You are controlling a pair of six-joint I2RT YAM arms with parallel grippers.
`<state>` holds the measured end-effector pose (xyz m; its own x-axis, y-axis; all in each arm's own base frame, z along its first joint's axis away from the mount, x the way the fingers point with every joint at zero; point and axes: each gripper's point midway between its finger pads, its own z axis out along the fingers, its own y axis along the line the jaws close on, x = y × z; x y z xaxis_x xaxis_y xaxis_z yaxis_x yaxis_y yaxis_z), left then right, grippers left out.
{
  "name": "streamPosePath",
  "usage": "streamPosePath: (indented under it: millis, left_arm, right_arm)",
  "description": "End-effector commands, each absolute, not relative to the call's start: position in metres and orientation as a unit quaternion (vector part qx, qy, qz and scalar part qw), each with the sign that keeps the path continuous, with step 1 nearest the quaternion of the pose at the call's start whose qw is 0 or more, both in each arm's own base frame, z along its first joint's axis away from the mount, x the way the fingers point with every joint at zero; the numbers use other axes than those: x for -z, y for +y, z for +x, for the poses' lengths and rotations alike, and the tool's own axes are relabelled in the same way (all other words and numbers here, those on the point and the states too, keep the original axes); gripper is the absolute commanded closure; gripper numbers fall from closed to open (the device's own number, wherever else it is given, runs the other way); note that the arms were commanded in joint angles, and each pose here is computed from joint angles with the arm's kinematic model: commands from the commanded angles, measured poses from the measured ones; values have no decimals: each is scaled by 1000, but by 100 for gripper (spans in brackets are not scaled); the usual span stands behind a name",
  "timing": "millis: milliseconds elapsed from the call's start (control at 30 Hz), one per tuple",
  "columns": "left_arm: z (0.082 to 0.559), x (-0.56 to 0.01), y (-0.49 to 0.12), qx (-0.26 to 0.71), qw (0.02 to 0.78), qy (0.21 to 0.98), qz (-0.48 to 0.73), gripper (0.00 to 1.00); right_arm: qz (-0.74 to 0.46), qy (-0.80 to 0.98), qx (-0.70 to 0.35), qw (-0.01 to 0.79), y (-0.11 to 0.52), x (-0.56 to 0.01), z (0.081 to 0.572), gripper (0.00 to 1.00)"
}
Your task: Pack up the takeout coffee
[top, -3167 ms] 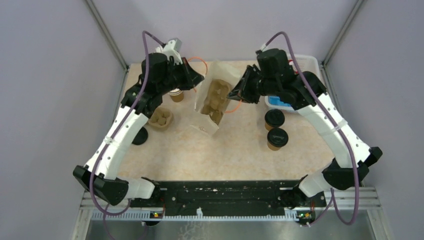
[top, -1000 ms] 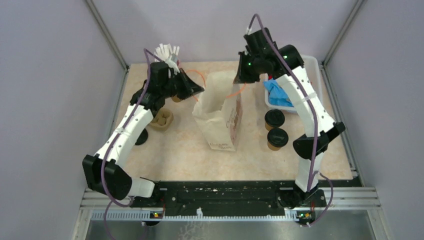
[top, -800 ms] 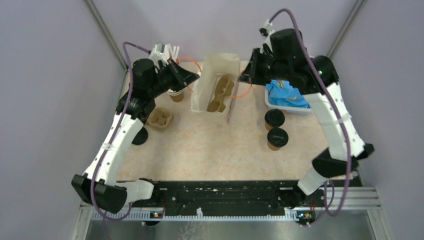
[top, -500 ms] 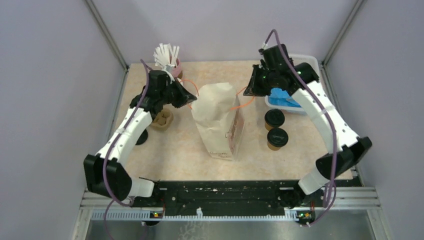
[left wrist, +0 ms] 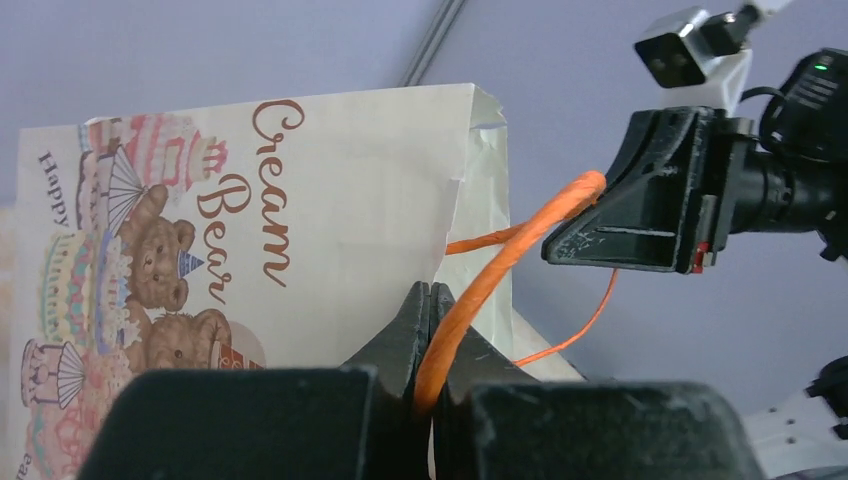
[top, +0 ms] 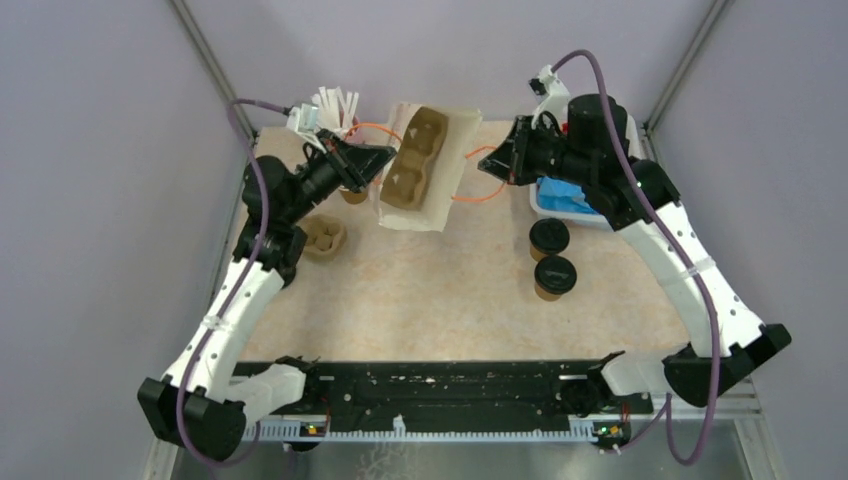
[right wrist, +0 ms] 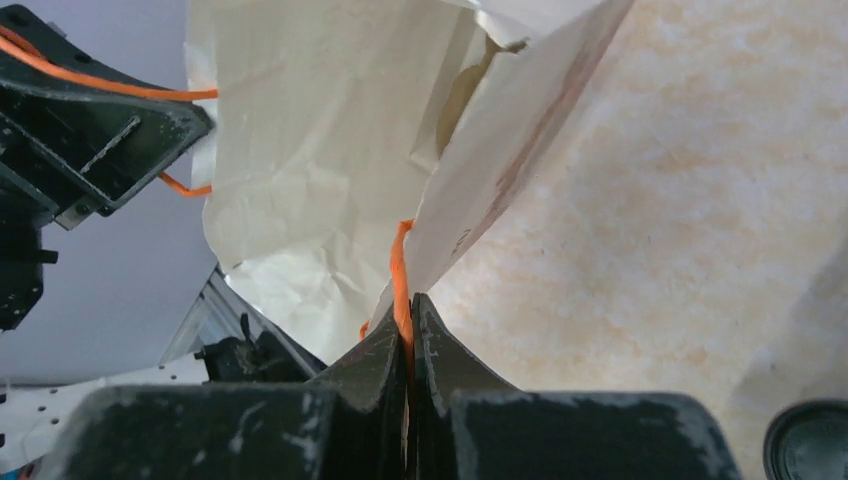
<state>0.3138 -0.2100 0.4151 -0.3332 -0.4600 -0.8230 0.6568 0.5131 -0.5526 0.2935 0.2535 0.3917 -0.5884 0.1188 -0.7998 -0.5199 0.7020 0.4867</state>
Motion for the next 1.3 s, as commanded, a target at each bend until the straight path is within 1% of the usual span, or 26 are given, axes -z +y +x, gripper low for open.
streamPosePath:
  millis: [0,167,300,400,433,467,533,600,667,700,733,767,800,833,867,900,933,967,1033,1067,1100,1200,1267]
  left_arm:
    - [298,-454,-204,447,693,538,173,100]
    - [300,-451,-205,425,703,533,199,100]
    - [300,-454,-204,423,705,533,199,100]
    - [307,-454,-196,420,704,553,151,100]
    - [314,-449,-190,417,693,577,115,100]
    - [324,-441,-179,408,676,611,54,100]
    - [339,-407,-161,383,601,698,-74,100]
    - [342,-340,-152,341,487,784,-178,100]
    - [336,-285,-158,318,394,837,-208,100]
    - [333,-265,-162,315,360,852,-212,100]
    - [333,-251,-167,317,336,860,-217,100]
    - [335,-240,-173,326,326,863,-206,100]
    - [336,-238,-179,339,321,864,-191,100]
    - [336,-235,-181,342,310,867,-190,100]
    - [336,-237,-183,346,309,866,-184,100]
    - [336,-238,-182,344,314,867,-178,100]
    - [337,-233,-178,333,319,869,-180,100]
    - [337,-225,-172,317,320,872,-193,100]
    - [336,-213,-163,305,316,874,-207,100]
    - [337,-214,-162,308,325,872,-200,100]
    - [337,-214,-161,307,329,871,-197,100]
    - [341,-236,-158,306,359,866,-167,100]
    - [344,-264,-160,319,399,848,-139,100]
  right_arm:
    - [-179,736,-415,504,276,-408,299,100]
    - [-191,739,-405,503,280,-390,305,100]
    - [-192,744,-404,496,283,-399,306,100]
    - [-167,761,-402,481,282,-415,303,100]
    - [-159,768,-406,468,283,-422,299,100]
    - [-149,775,-409,458,285,-430,295,100]
    - [-121,789,-409,443,290,-437,290,100]
    - [-77,811,-404,416,295,-421,296,100]
    - [-39,857,-355,372,297,-370,317,100]
    - [-33,883,-309,351,292,-341,328,100]
    - [-39,910,-253,326,286,-310,337,100]
    - [-62,929,-219,292,285,-295,337,100]
    - [-87,935,-196,282,290,-304,333,100]
    - [-124,929,-180,298,302,-324,319,100]
    - [-145,880,-240,383,319,-390,308,100]
    - [-162,859,-276,399,336,-409,294,100]
    - [-178,857,-286,391,349,-407,285,100]
    - [-188,865,-279,373,356,-386,284,100]
    - [-160,884,-265,351,341,-331,300,100]
    - [-136,892,-290,319,332,-319,303,100]
    - [-130,893,-310,299,330,-325,301,100]
    - [-176,857,-285,391,328,-388,294,100]
    - [-168,843,-296,416,319,-408,293,100]
